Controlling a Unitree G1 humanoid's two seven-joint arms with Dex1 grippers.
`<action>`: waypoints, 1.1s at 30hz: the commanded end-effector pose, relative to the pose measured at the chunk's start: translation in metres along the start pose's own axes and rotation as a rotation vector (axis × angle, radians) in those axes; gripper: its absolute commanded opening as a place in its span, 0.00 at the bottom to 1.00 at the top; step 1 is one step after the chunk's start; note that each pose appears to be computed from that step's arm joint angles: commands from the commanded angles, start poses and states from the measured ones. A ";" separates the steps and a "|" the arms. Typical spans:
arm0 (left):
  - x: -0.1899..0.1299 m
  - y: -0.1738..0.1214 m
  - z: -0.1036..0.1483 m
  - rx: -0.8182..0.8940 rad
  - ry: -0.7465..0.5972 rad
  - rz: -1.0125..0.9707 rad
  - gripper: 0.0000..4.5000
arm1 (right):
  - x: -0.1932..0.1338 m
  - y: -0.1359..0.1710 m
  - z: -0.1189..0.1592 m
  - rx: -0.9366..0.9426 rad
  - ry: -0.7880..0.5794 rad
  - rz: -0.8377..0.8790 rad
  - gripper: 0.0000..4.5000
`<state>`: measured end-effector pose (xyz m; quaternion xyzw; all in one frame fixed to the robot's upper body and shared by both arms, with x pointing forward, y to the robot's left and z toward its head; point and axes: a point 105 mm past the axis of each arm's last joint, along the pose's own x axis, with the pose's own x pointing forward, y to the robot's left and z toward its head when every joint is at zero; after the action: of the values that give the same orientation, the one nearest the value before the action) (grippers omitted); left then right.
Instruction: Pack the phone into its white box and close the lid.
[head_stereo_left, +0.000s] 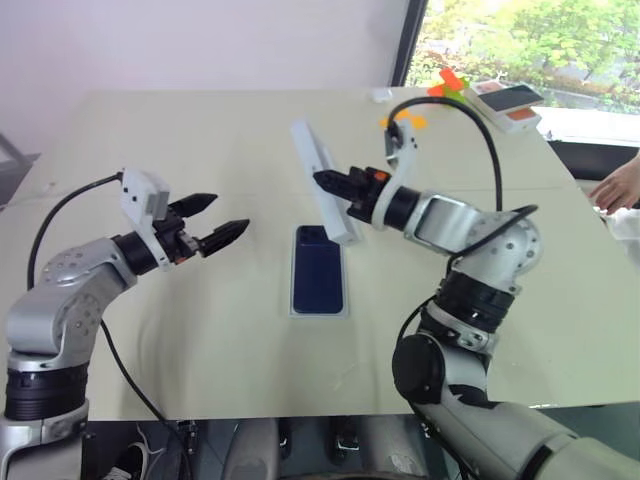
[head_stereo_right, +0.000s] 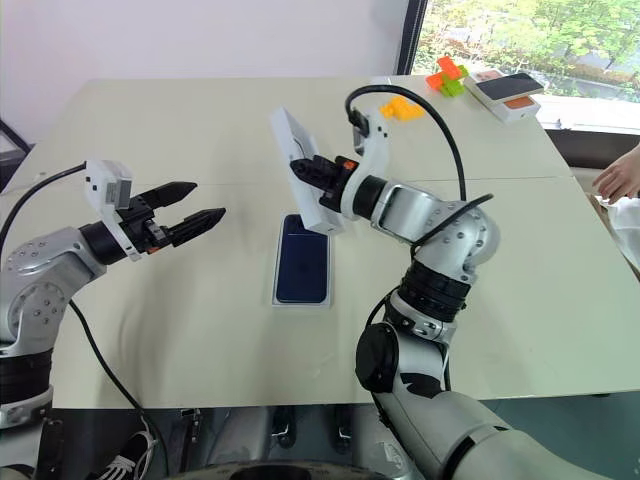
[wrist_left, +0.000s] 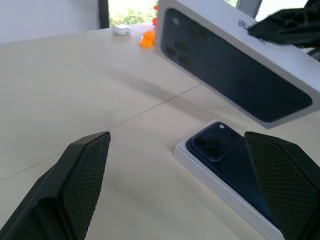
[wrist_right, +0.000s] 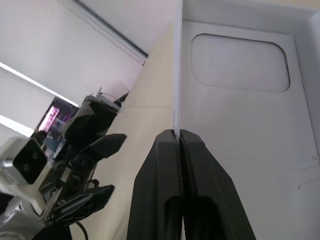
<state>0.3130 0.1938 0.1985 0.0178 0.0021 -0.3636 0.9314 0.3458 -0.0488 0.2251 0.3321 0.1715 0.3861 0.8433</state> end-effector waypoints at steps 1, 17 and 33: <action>-0.005 -0.002 0.014 0.027 -0.048 -0.002 1.00 | 0.017 0.033 -0.013 0.054 0.026 0.144 0.01; -0.006 -0.006 0.014 -0.007 -0.061 0.003 1.00 | 0.025 0.033 -0.029 0.152 0.079 0.154 0.01; -0.003 -0.008 0.012 -0.015 -0.059 -0.009 1.00 | 0.033 0.044 -0.020 0.353 0.019 0.235 0.01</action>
<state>0.3087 0.1927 0.2003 -0.0109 -0.0029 -0.3612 0.9324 0.3550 -0.0543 0.2184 0.4478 0.2035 0.3595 0.7930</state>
